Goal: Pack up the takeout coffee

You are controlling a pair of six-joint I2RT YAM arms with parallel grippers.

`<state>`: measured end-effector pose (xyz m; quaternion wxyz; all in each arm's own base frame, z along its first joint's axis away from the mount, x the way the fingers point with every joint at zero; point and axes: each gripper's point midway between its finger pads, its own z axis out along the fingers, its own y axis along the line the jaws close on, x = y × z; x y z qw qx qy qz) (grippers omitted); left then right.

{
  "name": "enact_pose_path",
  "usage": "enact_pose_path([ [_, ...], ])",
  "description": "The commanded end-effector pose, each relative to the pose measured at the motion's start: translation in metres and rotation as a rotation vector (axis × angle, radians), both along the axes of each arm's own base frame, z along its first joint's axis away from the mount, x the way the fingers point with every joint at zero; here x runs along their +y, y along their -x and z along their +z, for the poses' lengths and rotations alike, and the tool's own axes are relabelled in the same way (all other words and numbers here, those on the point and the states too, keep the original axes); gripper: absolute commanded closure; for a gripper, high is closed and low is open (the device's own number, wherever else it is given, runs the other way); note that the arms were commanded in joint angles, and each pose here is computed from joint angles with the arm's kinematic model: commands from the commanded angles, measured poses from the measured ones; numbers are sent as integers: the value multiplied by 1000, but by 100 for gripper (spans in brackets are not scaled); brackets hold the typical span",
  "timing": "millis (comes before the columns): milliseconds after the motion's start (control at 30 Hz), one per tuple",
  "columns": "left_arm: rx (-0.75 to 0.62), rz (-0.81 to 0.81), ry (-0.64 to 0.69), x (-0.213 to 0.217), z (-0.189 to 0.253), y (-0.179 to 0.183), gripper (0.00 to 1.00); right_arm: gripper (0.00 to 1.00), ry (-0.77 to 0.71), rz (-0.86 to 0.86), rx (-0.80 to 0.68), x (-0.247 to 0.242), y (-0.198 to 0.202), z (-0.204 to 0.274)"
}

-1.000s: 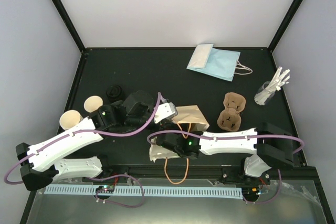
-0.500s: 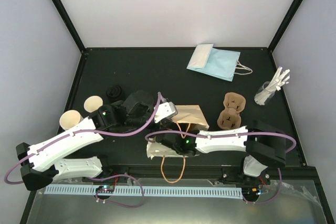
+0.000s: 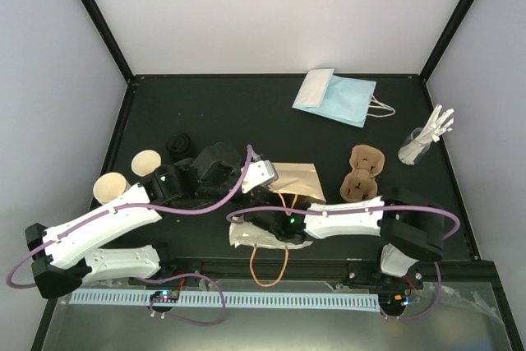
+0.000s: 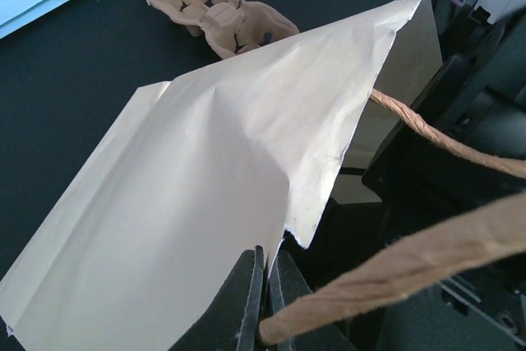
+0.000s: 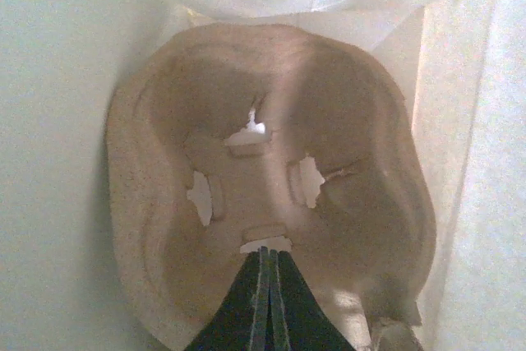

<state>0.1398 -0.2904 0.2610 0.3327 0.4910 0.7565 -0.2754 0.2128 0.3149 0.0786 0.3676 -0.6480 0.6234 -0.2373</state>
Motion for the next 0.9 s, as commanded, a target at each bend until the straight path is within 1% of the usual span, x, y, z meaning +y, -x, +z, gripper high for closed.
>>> enact_pose_path([
  [0,51,-20,-18,3,-7,13,98,99,-17,-34,-12,-14,-1,20],
  [133,49,-16,-20,2,-8,11,99,99,-55,-22,-8,-11,12,39],
  [200,50,-13,-22,2,-8,11,98,99,-59,-6,17,-9,21,40],
  [367,51,-11,-21,0,-9,10,99,99,-38,13,92,-8,40,19],
  [600,59,-13,-8,-2,-7,11,98,99,-14,25,154,-7,53,-8],
  [867,60,-13,-11,-1,-6,11,98,99,8,26,87,-7,43,-3],
])
